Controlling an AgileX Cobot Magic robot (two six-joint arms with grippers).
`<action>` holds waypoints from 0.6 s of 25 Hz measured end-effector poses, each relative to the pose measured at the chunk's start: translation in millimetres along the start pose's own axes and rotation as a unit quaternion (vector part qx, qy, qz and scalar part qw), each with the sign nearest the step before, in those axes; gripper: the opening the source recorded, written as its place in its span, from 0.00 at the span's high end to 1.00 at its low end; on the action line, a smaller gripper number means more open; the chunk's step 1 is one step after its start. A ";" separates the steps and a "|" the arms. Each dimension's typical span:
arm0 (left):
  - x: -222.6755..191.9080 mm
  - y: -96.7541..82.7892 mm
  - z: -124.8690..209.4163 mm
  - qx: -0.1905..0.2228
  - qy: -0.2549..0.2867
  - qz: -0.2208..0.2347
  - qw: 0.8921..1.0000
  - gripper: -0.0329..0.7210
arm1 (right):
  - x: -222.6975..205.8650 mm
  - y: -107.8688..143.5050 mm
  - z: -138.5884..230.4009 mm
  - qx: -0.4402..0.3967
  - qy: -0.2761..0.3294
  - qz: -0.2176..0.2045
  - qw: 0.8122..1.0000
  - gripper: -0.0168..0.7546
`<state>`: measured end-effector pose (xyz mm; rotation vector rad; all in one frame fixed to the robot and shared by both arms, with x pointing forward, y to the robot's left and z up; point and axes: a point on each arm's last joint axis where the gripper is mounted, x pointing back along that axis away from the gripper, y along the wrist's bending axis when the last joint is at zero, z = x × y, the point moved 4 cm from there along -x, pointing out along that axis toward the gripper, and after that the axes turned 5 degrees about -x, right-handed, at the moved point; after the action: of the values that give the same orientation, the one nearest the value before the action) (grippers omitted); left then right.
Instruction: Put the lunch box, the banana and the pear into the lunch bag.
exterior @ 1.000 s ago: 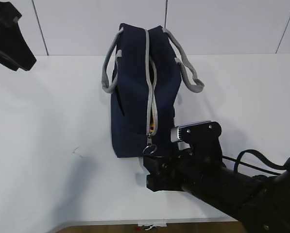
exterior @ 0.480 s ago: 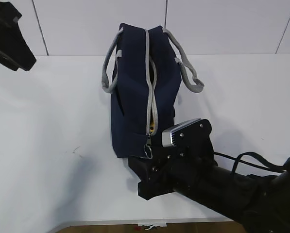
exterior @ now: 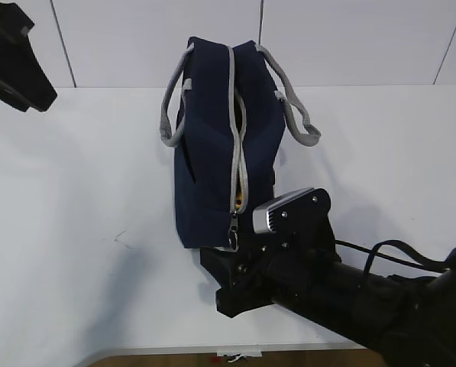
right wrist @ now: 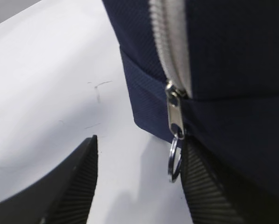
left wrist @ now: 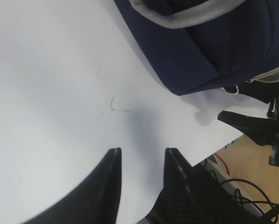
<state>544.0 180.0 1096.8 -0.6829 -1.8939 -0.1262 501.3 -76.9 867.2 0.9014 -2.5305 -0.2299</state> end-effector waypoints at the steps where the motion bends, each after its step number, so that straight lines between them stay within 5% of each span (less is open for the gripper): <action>1: 0.0 0.0 0.0 0.000 0.000 0.000 1.000 0.64 | 0.0 0.0 0.0 0.000 0.000 0.000 1.000 0.39; 15: 0.0 0.0 0.0 0.000 0.000 0.000 1.000 0.65 | 0.5 -8.6 0.2 -0.023 -0.001 0.033 0.999 0.39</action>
<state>544.0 180.0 1096.8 -0.6829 -1.8939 -0.1262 505.7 -83.9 864.7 0.8003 -2.5411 -0.2670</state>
